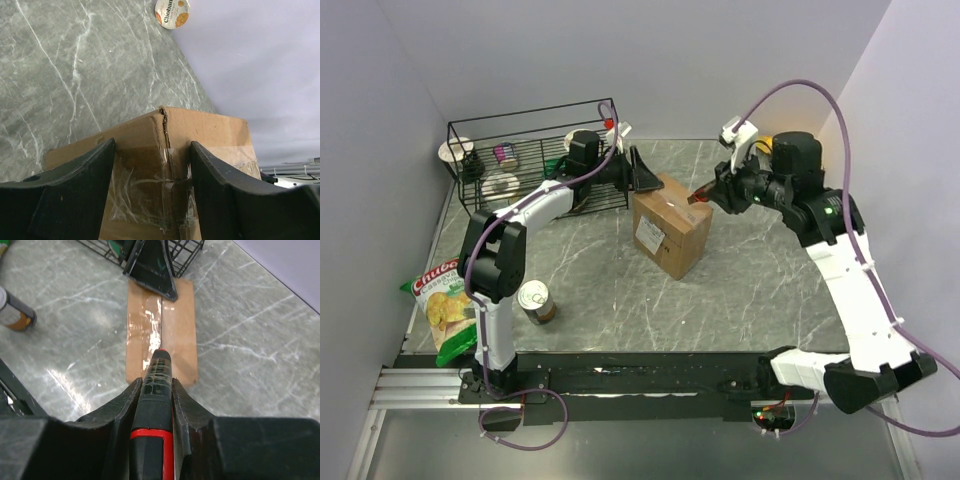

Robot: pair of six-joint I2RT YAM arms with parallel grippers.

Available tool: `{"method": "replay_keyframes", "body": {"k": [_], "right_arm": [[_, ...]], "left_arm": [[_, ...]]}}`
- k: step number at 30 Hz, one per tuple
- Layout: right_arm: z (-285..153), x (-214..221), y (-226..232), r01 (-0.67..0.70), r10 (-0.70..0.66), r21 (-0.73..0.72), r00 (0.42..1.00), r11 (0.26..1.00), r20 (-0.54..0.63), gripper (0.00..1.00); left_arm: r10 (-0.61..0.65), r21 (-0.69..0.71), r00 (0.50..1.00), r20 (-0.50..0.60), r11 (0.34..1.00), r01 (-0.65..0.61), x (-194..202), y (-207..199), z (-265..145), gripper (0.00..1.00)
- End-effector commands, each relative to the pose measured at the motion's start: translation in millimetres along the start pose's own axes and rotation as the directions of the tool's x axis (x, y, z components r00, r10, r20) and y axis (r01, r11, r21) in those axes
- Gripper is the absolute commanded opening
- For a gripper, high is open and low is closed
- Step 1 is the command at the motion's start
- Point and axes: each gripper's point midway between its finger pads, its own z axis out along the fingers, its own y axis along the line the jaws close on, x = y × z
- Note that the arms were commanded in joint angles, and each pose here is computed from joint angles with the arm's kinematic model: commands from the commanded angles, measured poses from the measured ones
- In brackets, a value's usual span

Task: Unpack the express box

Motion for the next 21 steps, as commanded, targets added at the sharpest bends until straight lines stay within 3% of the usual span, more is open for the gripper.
{"method": "replay_keyframes", "body": {"k": [1,21], "right_arm": [[19,-25,-5,-0.014,0.015,-0.012,0.994,1.0,0.105,0.0],[42,-6,-9,-0.04,0.04,-0.035,0.999,0.999,0.006,0.0]], "left_arm": [[-0.114,-0.222,0.988,-0.101,0.971,0.089,57,70,-5,0.64],[-0.118,-0.226,0.988,-0.104,0.97,0.092,61,69,-7,0.64]]}}
